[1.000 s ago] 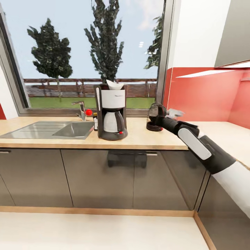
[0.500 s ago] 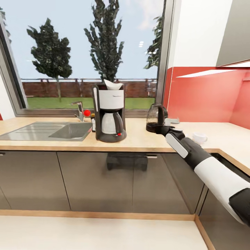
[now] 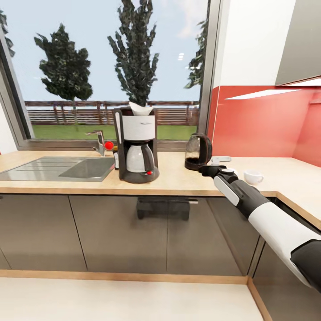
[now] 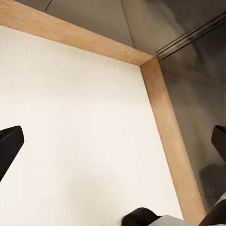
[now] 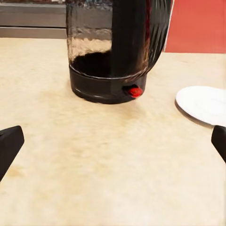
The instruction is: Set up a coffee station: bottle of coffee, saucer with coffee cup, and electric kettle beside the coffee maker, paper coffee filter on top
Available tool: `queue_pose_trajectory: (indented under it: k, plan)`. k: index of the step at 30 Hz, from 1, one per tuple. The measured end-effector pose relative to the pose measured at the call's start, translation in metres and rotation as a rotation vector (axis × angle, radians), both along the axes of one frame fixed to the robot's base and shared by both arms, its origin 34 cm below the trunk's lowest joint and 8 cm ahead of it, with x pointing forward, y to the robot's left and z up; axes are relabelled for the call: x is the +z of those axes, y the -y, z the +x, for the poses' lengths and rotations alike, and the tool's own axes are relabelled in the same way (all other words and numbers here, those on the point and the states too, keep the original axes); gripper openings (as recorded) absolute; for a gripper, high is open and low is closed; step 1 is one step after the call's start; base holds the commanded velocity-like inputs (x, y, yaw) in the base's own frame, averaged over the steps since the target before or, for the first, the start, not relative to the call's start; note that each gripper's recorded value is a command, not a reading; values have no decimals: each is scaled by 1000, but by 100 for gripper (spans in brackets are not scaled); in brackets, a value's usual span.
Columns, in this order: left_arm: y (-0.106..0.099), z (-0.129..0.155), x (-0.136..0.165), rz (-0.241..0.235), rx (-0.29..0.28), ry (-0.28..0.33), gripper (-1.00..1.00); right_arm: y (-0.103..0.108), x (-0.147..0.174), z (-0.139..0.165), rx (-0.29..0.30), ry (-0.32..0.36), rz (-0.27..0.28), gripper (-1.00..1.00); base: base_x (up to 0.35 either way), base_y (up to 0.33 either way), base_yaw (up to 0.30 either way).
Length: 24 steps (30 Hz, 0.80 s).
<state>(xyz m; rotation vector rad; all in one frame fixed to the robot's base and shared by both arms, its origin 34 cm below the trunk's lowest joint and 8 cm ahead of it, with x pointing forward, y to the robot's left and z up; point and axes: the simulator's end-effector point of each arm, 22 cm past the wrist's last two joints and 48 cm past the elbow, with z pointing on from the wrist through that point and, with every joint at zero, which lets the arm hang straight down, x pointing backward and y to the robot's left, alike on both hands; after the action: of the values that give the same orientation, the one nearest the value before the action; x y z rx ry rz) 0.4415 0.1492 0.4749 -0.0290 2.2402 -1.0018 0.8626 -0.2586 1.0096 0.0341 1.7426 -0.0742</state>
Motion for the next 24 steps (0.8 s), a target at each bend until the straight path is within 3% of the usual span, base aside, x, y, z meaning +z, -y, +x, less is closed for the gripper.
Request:
queue_pose_trajectory:
  k: [24]
  plan:
    - [0, 0, 0, 0, 0, 0, 100, -1, 2, 0, -1, 4, -1, 100, 22, -26, 0]
